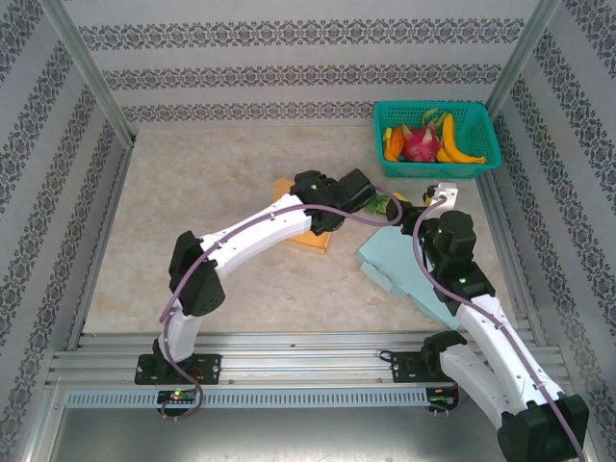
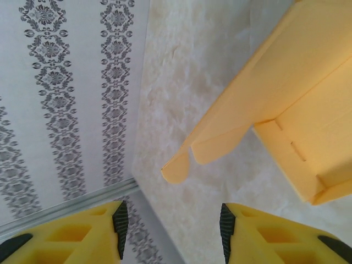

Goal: Fold the paper box

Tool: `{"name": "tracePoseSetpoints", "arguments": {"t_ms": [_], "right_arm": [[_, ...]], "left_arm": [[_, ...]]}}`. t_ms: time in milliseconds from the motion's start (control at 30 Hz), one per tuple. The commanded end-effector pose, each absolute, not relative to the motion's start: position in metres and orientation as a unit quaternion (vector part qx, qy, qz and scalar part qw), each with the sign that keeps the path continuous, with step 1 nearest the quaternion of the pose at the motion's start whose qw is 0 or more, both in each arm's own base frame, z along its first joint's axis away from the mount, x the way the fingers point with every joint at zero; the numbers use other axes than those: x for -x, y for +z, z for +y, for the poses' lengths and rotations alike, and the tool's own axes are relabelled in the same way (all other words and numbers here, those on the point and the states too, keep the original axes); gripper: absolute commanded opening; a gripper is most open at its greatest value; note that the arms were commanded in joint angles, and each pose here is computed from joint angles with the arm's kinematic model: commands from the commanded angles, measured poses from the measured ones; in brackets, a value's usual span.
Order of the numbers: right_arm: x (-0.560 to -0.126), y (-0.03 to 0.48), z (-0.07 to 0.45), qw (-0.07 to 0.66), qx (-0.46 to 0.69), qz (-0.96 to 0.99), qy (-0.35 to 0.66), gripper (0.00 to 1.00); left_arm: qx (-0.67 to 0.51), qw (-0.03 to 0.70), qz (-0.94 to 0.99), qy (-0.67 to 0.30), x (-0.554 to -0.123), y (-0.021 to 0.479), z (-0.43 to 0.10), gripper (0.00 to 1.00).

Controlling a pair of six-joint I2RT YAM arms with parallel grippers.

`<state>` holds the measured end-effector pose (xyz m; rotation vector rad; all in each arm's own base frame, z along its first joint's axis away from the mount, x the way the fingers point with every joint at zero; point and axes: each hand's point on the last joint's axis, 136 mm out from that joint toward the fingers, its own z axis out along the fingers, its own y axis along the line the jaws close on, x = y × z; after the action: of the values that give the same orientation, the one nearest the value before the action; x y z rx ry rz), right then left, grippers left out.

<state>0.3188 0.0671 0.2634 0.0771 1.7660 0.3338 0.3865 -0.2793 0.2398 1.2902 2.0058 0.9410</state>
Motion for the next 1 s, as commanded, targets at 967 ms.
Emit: {"name": "tracePoseSetpoints", "arguments": {"t_ms": [967], "right_arm": [[-0.356,0.162,0.127,0.479,0.145,0.853,0.149,0.73]], "left_arm": [[-0.633,0.414,0.654,-0.011,-0.423,0.206,-0.277,0.61]]}}
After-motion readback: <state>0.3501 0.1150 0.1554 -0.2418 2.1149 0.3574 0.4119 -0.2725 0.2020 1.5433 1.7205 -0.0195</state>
